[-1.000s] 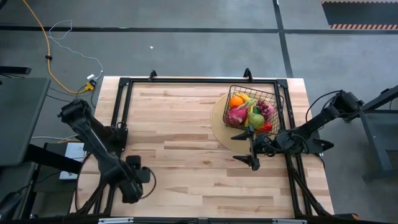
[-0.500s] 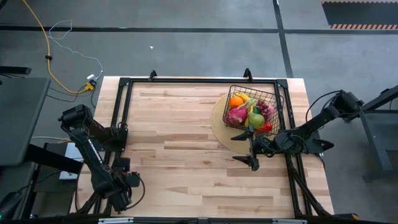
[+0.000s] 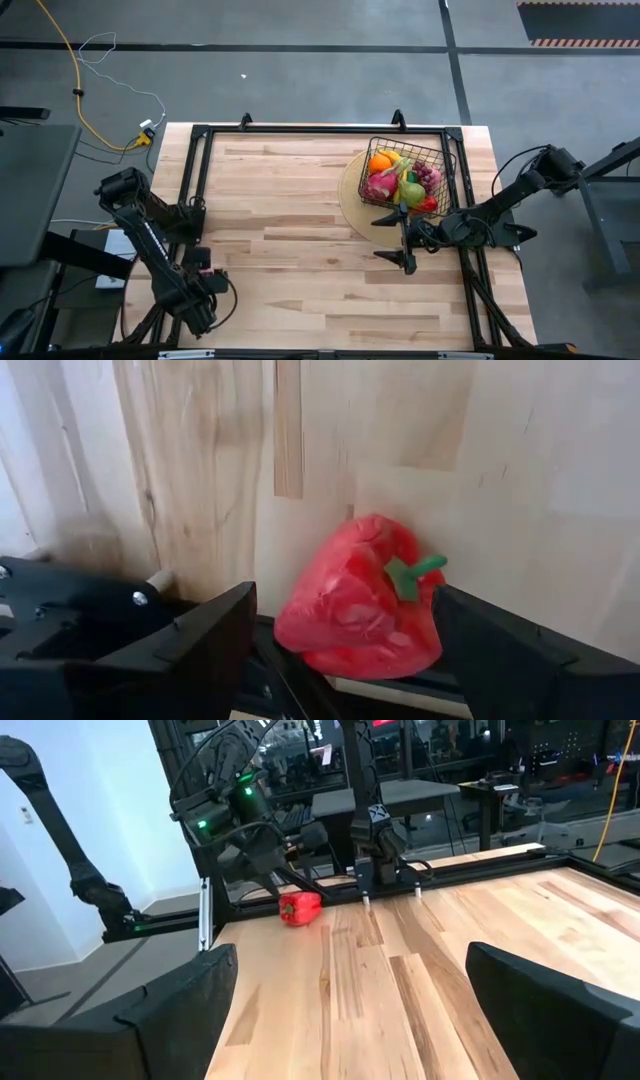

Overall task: Build produce basket
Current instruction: Put the bell pepper into the wire basket

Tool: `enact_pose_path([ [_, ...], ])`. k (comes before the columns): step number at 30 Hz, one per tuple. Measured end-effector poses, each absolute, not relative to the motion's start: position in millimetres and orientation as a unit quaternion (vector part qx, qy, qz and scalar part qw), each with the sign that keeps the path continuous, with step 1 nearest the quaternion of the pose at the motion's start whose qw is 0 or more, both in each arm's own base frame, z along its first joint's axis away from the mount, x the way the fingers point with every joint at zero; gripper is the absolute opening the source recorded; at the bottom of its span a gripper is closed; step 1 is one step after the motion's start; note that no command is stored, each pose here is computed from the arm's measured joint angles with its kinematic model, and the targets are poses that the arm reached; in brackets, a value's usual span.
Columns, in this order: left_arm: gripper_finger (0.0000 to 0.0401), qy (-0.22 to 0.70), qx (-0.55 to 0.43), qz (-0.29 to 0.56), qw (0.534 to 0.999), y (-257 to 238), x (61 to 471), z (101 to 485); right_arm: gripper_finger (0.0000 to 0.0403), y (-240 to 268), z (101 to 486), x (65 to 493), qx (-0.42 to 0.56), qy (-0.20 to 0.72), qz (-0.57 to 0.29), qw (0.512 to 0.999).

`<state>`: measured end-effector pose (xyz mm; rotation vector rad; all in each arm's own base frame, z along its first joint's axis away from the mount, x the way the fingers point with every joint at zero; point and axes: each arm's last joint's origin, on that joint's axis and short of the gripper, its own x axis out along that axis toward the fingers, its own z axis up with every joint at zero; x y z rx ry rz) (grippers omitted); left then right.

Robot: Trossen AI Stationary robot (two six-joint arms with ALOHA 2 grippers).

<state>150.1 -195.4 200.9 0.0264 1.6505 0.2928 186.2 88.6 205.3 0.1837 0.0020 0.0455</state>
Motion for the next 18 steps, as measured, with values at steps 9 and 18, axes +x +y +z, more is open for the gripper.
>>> enact_pose_path([
  [9,0.0291,0.768,-0.013,0.137,0.626,-187,148,189,0.0383,89,205,186,0.092,0.003,0.022,0.995],
  [18,0.0291,0.765,-0.015,0.143,0.628,-177,145,169,0.0383,89,203,186,0.088,0.01,0.022,0.996],
])
